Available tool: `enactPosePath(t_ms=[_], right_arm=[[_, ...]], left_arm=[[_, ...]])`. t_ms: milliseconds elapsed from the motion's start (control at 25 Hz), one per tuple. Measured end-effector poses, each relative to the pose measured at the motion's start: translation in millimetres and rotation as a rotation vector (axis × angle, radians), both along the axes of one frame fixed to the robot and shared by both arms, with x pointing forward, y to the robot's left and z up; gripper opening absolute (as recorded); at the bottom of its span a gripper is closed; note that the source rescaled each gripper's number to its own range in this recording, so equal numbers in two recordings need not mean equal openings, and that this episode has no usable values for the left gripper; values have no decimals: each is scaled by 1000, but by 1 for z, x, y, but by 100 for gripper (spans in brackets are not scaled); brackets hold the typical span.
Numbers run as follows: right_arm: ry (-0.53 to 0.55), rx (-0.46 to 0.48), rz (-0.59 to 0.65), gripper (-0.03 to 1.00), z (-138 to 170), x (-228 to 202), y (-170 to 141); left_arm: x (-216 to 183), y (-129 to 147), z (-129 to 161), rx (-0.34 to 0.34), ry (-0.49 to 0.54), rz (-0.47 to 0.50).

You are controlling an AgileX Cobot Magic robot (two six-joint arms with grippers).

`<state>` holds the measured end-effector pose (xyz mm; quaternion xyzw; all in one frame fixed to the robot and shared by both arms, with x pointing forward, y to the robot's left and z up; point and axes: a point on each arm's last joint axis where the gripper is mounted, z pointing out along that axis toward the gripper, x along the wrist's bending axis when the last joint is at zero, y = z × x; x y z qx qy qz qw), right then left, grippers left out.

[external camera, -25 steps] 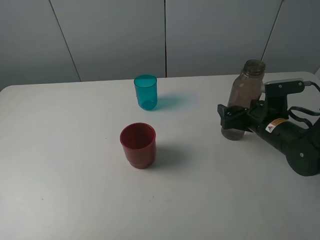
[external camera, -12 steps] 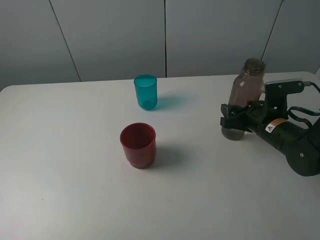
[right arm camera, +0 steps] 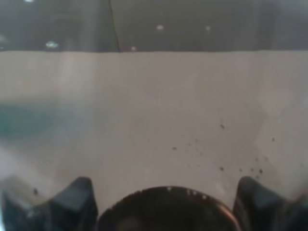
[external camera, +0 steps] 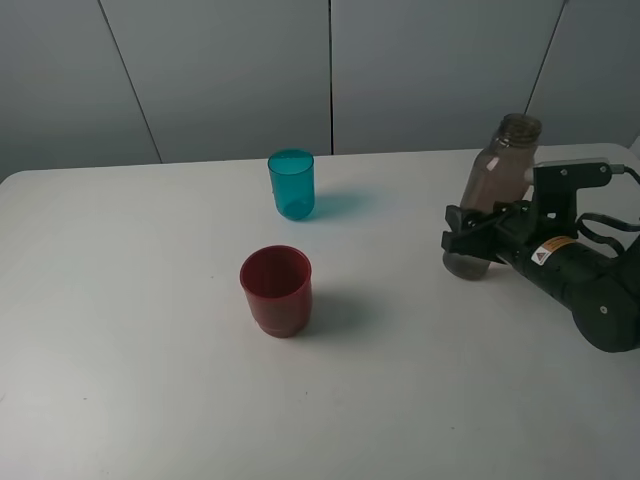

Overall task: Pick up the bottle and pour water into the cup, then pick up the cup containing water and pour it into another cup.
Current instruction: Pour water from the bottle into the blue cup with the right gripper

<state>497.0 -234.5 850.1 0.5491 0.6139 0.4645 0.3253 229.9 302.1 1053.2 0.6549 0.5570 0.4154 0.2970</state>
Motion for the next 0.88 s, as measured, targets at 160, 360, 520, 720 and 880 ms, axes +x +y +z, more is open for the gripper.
enactPosePath(t_ms=[160, 360, 520, 720, 880], right_arm=[[1, 13, 4, 1, 0, 0, 1], [-15, 29, 26, 1, 18, 1, 3], [-58, 39, 25, 1, 50, 10, 6], [-14, -1, 62, 1, 90, 38, 15], [-19, -29, 90, 1, 112, 60, 24]], left_arm=[[0, 0, 0, 0, 0, 0], [0, 0, 0, 0, 0, 0], [0, 0, 0, 0, 0, 0], [0, 0, 0, 2, 0, -1], [0, 0, 0, 2, 0, -1]])
